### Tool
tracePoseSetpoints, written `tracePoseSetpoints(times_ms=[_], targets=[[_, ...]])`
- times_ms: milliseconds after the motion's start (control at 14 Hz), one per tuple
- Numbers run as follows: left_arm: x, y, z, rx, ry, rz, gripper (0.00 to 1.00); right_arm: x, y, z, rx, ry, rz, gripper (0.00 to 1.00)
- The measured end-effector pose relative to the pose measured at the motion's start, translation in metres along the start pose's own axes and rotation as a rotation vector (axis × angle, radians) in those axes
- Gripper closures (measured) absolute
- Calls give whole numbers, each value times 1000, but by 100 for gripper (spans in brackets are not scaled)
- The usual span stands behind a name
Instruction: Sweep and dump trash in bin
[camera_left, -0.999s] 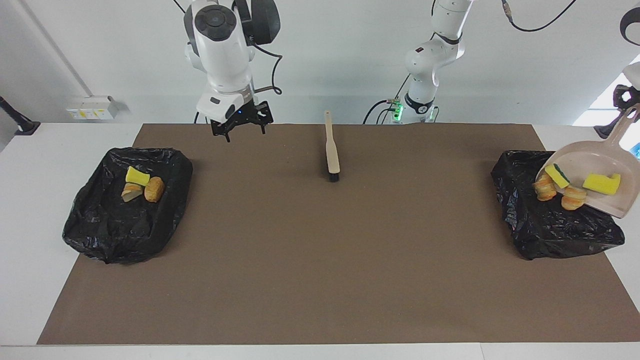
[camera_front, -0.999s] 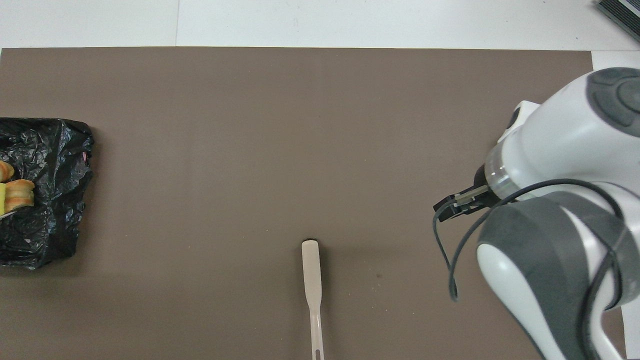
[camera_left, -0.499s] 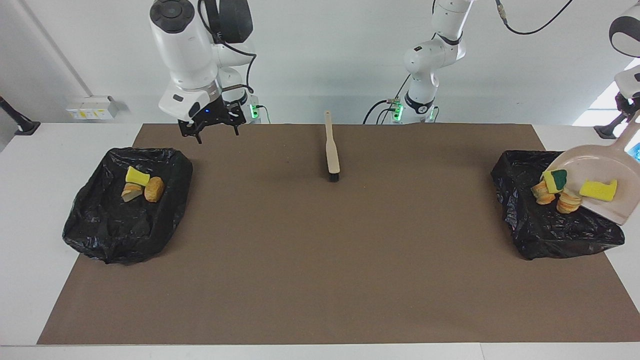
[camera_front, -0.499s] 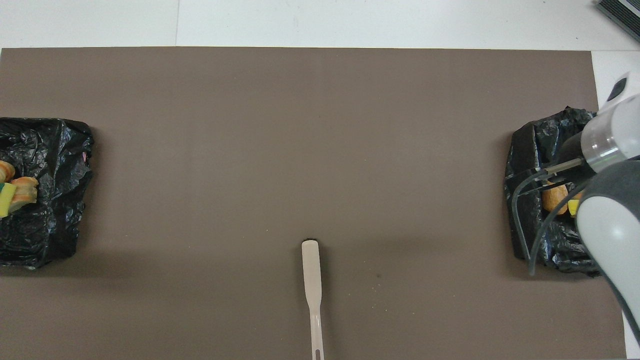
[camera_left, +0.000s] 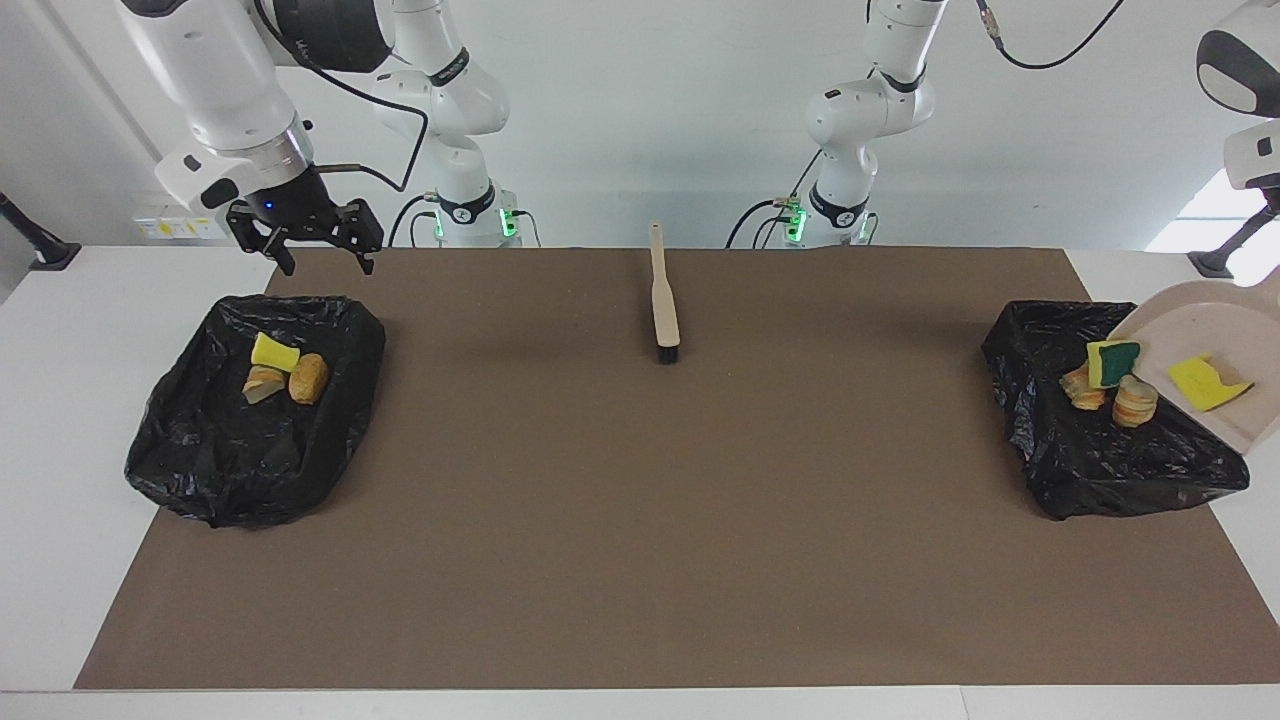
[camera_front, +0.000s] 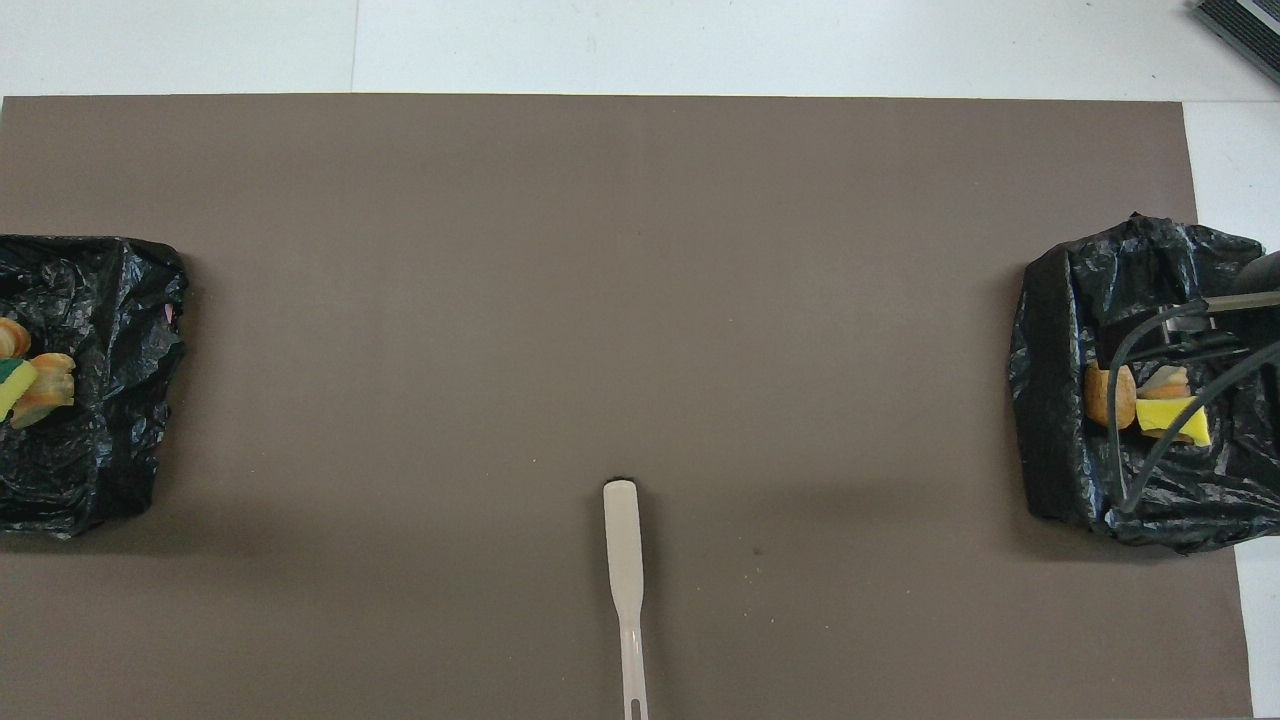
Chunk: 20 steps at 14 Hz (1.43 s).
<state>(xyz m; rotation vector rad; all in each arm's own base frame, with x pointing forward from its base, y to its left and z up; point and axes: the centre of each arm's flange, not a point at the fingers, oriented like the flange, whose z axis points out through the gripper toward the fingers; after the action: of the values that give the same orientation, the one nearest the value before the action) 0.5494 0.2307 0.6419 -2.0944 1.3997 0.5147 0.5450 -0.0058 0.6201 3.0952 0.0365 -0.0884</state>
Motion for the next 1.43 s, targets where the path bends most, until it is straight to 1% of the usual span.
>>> tracePoseSetpoints(times_ms=[357,999,1141,1284,1427], targets=[[-3,-3,-10,19,2,-4,67,-5,-5,-6,32,12,27,0],[-2,-5,-22,44,3,-3,67,-2,-6,-8,35,33,31,0],[-6,-8,-35,77,-32,1,67,2,-4,-11,35,73,35,0],[-5,-11,-51,111,-66,13,67,5,1,-11,35,91,44,0],[-2,-11,-58,122,-67,18,67,6,5,-11,35,103,51,0]])
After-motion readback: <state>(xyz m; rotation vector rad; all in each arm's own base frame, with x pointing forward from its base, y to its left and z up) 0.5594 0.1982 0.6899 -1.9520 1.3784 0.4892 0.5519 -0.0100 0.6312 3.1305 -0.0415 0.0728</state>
